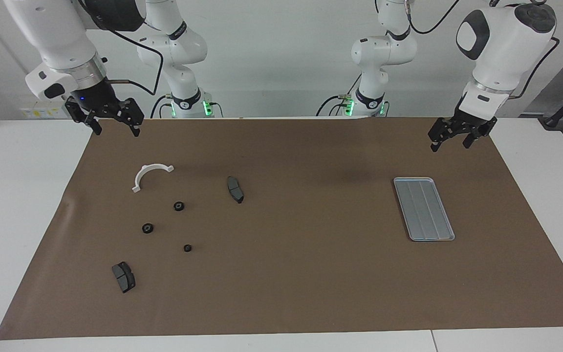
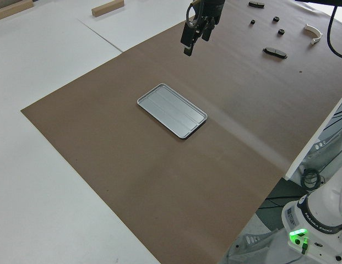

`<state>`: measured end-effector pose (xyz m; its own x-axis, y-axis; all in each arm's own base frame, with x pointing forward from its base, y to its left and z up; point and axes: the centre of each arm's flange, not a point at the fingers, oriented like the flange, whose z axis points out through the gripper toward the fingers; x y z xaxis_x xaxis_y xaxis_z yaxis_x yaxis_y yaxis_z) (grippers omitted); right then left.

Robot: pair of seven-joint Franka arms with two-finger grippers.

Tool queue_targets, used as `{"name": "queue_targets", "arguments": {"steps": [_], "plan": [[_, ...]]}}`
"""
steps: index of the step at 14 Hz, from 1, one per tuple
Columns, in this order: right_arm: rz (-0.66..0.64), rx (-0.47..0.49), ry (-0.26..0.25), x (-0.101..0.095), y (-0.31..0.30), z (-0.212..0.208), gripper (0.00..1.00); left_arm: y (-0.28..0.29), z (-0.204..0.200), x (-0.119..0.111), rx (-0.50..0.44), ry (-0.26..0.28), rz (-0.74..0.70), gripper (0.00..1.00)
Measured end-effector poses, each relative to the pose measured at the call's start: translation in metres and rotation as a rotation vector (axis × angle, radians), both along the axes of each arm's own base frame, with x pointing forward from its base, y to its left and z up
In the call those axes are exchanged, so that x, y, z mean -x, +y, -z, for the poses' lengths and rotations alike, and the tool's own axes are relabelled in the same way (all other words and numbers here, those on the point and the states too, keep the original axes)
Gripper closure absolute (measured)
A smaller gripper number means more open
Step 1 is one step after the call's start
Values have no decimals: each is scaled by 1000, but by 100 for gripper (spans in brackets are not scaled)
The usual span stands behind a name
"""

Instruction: Pick bearing gear from pile to tray

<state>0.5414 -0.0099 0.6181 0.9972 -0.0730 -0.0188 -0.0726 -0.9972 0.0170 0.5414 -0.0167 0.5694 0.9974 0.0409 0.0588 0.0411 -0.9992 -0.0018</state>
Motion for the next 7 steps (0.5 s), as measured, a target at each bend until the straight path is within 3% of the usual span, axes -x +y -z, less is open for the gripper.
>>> {"name": "queue_targets", "arguments": {"steps": [7], "plan": [[3, 0, 3, 0, -2, 2, 0, 0, 0, 0, 0, 0, 0, 0]]}}
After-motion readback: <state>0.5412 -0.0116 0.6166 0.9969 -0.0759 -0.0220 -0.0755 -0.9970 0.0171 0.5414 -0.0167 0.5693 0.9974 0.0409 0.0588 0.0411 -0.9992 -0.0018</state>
